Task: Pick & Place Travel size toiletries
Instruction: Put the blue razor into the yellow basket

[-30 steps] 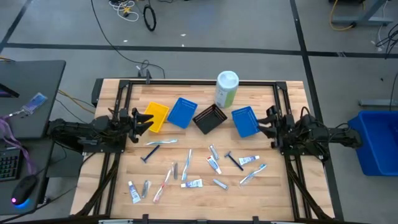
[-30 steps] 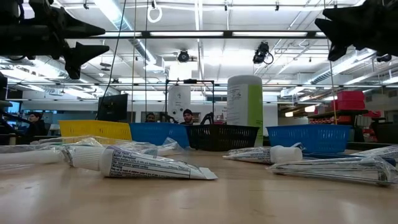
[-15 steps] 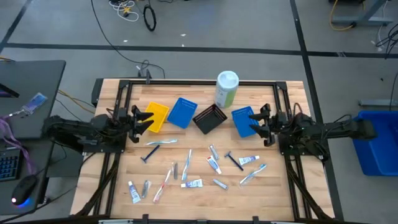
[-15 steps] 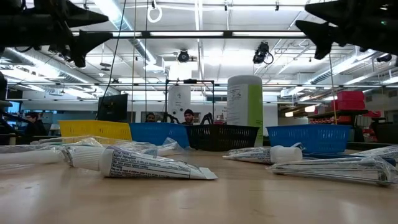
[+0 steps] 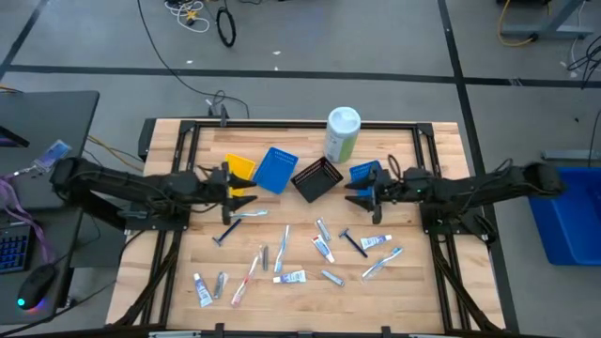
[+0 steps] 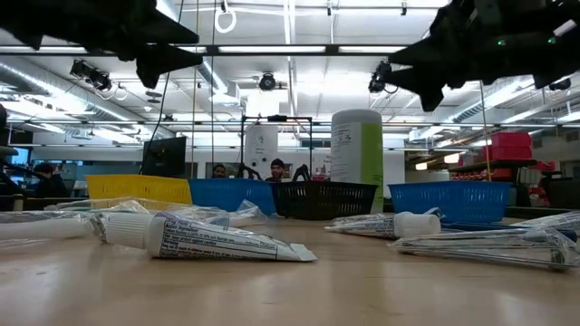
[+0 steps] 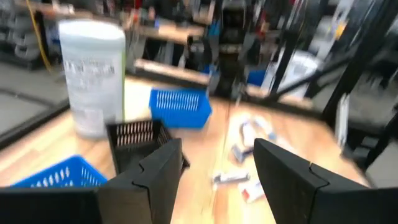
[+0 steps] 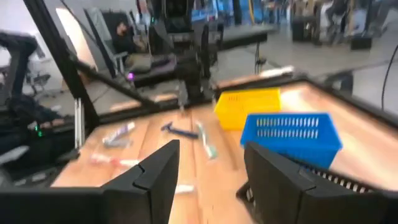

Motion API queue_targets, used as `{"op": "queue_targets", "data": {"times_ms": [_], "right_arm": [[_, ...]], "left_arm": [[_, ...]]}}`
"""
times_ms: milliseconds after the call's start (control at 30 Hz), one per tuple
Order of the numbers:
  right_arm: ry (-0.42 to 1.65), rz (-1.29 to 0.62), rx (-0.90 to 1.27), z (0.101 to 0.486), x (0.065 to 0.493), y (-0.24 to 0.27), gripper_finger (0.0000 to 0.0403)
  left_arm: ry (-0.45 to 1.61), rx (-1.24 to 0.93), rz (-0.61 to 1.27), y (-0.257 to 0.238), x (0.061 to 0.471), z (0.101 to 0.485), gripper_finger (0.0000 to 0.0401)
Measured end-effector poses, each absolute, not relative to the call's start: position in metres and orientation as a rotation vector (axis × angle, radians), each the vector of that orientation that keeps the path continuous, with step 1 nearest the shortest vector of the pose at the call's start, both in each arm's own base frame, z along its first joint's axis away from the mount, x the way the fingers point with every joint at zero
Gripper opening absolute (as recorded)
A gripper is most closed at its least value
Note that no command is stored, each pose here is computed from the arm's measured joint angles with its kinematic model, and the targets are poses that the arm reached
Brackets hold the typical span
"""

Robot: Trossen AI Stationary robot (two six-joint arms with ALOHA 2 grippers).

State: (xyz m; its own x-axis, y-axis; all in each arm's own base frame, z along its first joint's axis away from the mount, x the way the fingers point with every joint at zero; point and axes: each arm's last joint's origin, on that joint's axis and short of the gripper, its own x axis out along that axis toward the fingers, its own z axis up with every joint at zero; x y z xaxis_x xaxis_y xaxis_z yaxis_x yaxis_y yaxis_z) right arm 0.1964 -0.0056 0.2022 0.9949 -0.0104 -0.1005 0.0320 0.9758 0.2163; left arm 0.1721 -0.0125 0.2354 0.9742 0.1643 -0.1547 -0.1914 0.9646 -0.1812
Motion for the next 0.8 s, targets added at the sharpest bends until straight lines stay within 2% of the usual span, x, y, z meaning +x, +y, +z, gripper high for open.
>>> {"op": "queue_targets", "data": {"times_ms": [100,300,600,800], "right_arm": [[0.137,-0.016,0.239,0.195,0.201,-0.005,0.0186],[0.194,0.042,0.310,0.187,0.204,-0.002,0.0178],[0.238,0.106,0.313,0.184,0.203,0.011,0.0160],[0.239,0.107,0.311,0.184,0.203,0.012,0.0149]], "left_arm": [[0.265,-0.198,0.205,-0.017,0.183,0.240,0.0208],[0.528,-0.334,0.243,-0.031,0.192,0.241,0.0208],[0.877,-0.598,0.380,-0.057,0.181,0.208,0.0208],[1.060,-0.622,0.538,-0.068,0.174,0.184,0.0208]]}}
